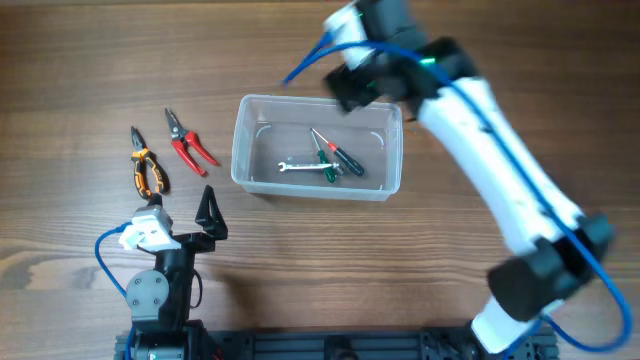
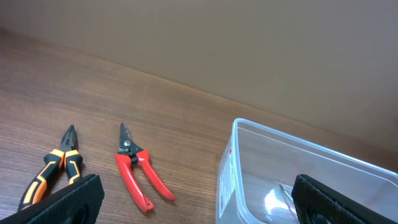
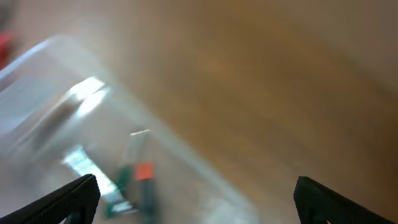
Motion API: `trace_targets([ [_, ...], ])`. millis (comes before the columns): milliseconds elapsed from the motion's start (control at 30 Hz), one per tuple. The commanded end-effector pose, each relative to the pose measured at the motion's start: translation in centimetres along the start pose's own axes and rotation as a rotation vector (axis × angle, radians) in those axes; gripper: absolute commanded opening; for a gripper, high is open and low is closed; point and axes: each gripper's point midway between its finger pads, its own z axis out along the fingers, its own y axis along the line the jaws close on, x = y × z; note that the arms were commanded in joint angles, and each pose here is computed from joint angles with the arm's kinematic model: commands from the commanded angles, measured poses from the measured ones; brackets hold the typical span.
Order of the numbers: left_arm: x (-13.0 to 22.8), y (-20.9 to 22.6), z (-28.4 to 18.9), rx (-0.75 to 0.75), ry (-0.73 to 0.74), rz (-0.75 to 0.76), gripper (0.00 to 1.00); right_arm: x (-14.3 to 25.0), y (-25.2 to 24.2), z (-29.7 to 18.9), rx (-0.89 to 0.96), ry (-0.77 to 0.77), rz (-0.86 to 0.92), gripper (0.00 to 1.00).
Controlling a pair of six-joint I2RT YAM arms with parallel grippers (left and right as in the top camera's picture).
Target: Pack container
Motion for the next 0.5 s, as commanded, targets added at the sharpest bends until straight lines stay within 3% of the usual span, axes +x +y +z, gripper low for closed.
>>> trace_targets([
  [0, 0.3, -0.2, 0.0, 0.014, 0.007, 0.024, 1.00, 2.1, -12.3, -4.7, 0.389, -0.015, 0.358, 1.00],
  [200, 0.3, -0.2, 0.0, 0.014, 0.007, 0.024, 1.00, 9.8, -22.8, -6.4, 0.499, 0.092, 0.621, 1.00],
  [467, 0.3, -0.2, 0.0, 0.014, 0.007, 0.024, 1.00, 14.4, -28.5, -8.4, 0.535, 0.089, 0.780, 1.00],
])
